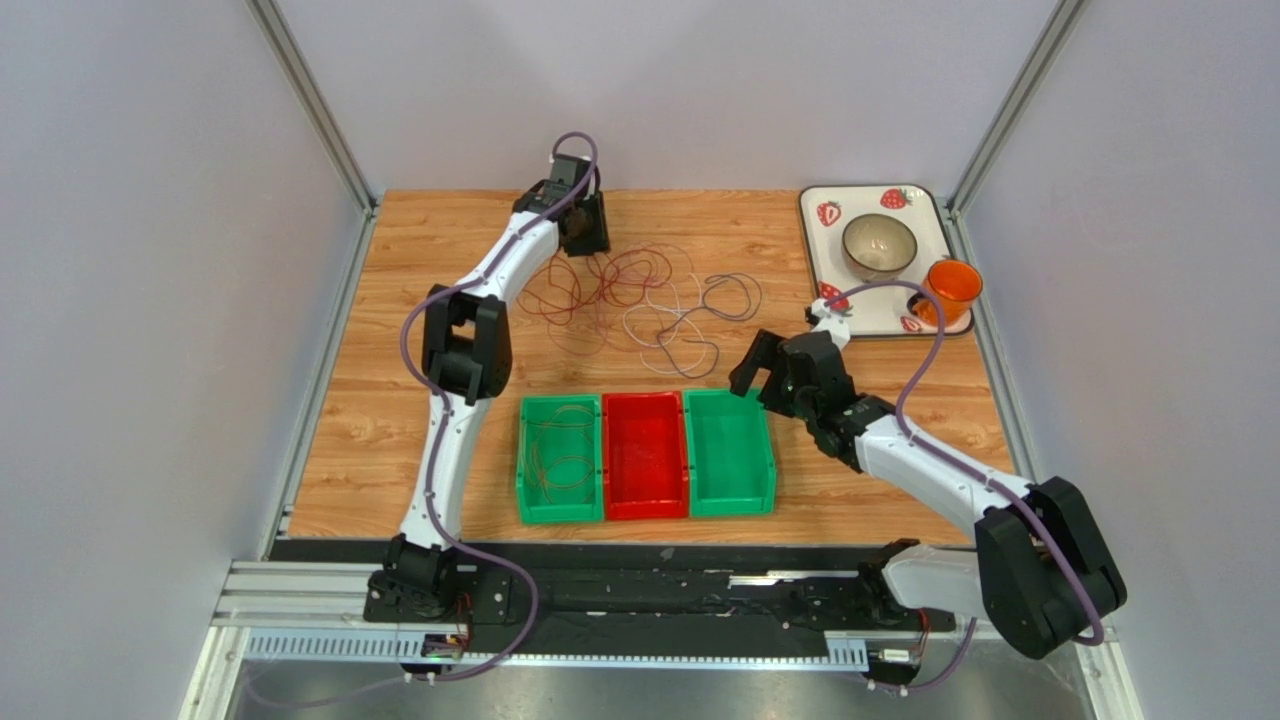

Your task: Untangle the cables

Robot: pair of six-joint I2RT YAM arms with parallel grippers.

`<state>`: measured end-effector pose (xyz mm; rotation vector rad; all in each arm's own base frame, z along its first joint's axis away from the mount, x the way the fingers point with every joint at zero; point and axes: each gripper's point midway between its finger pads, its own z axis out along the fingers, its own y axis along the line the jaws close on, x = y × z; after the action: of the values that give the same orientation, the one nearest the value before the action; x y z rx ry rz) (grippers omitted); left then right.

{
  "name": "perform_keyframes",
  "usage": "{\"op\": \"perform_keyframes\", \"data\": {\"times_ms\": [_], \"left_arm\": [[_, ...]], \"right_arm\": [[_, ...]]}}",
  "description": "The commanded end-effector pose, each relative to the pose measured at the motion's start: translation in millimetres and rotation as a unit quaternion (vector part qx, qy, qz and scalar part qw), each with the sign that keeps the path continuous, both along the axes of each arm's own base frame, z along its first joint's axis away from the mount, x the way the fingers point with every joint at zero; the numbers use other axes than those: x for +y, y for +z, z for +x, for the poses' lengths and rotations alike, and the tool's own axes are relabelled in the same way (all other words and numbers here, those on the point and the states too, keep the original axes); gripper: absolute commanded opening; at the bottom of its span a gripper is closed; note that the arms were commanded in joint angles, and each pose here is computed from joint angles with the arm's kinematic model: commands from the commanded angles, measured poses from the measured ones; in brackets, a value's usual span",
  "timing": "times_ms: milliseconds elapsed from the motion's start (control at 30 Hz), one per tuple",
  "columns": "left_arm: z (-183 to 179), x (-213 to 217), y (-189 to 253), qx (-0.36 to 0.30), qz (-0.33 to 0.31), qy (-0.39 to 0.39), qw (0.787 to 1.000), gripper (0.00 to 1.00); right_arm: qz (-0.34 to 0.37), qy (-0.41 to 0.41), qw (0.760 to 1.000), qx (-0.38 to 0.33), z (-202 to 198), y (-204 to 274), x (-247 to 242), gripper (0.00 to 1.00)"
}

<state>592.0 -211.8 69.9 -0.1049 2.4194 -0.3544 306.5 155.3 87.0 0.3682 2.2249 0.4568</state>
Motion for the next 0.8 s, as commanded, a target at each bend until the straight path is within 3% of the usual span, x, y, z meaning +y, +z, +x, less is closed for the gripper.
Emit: {"op": "perform_keyframes", "data": {"times_ms": [0, 200, 533, 767], "left_arm": [[9, 2, 11, -0.011, -0.008, 0.011, 1.000, 0.40], [9, 2, 8, -0.007, -0.010, 0.011, 1.000, 0.34], [9, 2, 13, -0.009, -0.013, 0.009, 1.000, 0.04], [5, -3, 26, -0.020, -0.028, -0.004, 0.999, 0.00]], "right_arm": [[0.007, 0.002, 1.000, -0.019, 11, 16, 4, 0.95], [0.007, 0.002, 1.000, -0.019, 11, 16, 4, 0.95], [0.007, 0.003, 1.000, -0.020, 11, 16, 5, 0.95], [-0.008, 0.060, 0.998, -0.013, 17, 16, 20, 0.93]]}}
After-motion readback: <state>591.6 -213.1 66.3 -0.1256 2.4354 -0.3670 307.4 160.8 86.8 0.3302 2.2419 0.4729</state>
